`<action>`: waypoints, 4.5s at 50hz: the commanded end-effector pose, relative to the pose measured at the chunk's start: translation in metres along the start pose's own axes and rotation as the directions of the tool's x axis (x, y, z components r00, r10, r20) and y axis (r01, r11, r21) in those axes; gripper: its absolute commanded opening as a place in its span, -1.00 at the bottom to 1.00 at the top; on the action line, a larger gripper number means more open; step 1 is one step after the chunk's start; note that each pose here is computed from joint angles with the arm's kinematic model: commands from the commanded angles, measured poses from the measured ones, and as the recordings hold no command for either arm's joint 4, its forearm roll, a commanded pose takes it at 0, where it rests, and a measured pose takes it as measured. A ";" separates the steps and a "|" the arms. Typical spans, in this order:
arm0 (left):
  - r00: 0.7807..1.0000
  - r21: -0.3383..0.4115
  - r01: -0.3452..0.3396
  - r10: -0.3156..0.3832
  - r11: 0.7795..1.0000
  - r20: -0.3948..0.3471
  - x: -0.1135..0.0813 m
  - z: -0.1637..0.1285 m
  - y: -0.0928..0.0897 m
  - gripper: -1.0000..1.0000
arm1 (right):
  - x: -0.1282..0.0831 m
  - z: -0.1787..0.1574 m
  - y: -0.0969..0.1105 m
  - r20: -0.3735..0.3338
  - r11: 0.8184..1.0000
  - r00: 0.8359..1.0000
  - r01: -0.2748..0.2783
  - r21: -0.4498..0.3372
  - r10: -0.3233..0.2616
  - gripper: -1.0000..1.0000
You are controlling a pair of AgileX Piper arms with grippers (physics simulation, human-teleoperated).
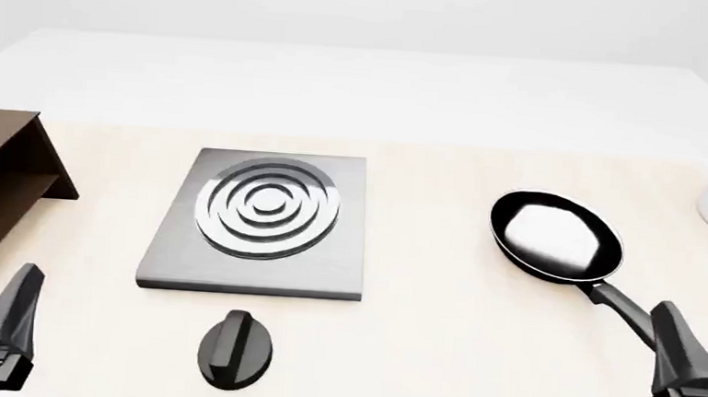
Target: Turn on the stove and put the frying pan on it.
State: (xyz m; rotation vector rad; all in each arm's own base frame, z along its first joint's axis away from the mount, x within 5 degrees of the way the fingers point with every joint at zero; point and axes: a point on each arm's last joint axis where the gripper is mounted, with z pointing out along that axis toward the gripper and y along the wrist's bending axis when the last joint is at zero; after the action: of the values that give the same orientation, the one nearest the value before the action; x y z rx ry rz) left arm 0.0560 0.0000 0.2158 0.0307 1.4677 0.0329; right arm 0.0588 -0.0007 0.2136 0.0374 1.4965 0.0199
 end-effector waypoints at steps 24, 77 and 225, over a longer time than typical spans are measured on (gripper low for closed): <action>0.968 0.047 -0.249 0.249 0.967 0.010 -0.141 -0.057 0.007 1.00 | -0.001 0.003 0.001 -0.002 1.000 1.000 0.022 -0.012 -0.022 1.00; 0.719 0.539 -0.219 0.508 0.813 -0.475 -0.041 0.004 -0.017 1.00 | -0.002 -0.003 0.000 0.024 1.000 1.000 0.009 -0.005 -0.009 1.00; 0.666 0.668 0.094 0.452 0.738 -0.593 0.076 0.052 -0.107 1.00 | -0.002 -0.003 0.000 0.022 1.000 1.000 0.011 0.003 -0.011 1.00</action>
State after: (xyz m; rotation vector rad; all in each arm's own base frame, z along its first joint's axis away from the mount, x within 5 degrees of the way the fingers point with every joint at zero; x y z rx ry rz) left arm 0.1160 -0.0994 0.1465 0.8566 2.2135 -0.3310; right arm 0.0564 -0.0012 0.2153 0.0456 1.4770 0.0166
